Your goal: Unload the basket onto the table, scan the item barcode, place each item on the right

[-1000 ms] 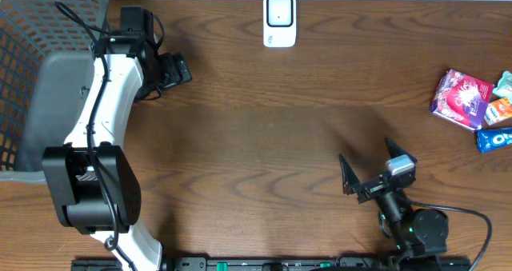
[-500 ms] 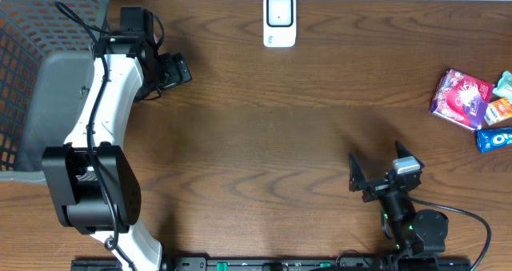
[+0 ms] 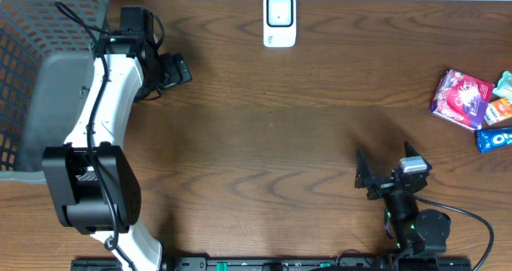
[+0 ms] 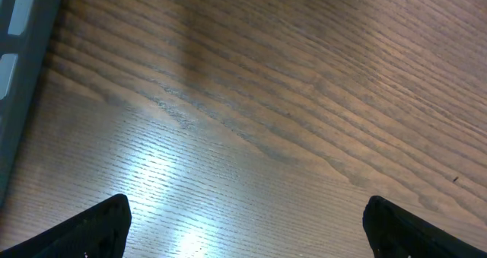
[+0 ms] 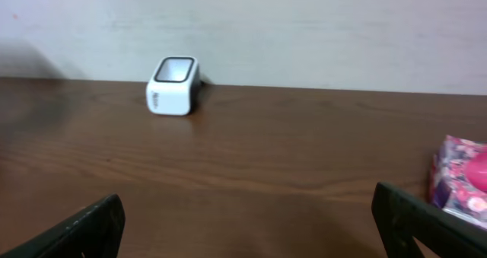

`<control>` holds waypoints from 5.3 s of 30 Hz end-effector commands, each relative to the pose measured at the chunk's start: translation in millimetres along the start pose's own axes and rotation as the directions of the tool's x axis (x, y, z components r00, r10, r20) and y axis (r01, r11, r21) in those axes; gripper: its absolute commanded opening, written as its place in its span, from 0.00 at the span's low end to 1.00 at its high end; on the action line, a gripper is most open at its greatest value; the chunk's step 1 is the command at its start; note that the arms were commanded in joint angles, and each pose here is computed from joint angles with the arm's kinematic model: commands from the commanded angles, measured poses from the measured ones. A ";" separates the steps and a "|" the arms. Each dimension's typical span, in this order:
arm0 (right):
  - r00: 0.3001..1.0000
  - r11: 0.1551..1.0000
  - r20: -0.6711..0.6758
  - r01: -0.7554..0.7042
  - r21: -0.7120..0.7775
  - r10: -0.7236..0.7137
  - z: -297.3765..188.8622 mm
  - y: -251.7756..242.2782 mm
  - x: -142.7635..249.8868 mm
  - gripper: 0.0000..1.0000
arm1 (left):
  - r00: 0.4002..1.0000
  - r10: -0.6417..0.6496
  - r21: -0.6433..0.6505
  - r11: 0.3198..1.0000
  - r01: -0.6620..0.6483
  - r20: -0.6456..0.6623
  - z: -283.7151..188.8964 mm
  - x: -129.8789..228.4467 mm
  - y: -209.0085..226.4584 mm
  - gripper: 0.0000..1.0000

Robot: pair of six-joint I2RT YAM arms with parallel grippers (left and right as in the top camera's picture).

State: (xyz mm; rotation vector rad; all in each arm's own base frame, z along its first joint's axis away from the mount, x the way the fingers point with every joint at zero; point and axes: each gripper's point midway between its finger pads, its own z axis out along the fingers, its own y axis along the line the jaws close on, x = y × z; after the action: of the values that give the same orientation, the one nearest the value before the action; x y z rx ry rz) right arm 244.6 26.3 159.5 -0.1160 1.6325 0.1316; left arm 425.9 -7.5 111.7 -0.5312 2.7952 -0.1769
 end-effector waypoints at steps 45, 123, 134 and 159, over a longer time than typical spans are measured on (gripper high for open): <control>0.996 0.994 -0.007 0.086 0.072 -0.086 -1.2 -14.4 0.5 0.99 | 1.000 0.008 -0.017 1.000 -0.008 0.001 1.0 -0.6 3.2 0.98; 0.996 0.994 -0.007 0.086 0.072 -0.086 -1.2 -14.4 0.5 0.99 | 0.174 0.069 0.020 0.885 -0.464 0.982 -144.2 141.9 35.6 0.98; 0.996 0.994 -0.007 0.086 0.072 -0.086 -1.2 -14.4 0.5 0.99 | 0.351 0.143 -0.009 0.935 -0.355 0.925 -96.2 145.8 61.4 0.98; 0.996 0.994 -0.008 0.086 0.072 -0.086 -1.2 -14.4 0.6 0.99 | 0.389 0.227 -0.069 0.923 -0.378 0.893 -80.1 152.3 65.0 0.98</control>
State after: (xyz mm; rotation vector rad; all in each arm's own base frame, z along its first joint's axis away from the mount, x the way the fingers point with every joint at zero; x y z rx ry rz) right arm 246.0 12.0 158.6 -0.1196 1.6345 0.0153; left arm 245.4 0.5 151.0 -0.0411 1.6751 -0.0399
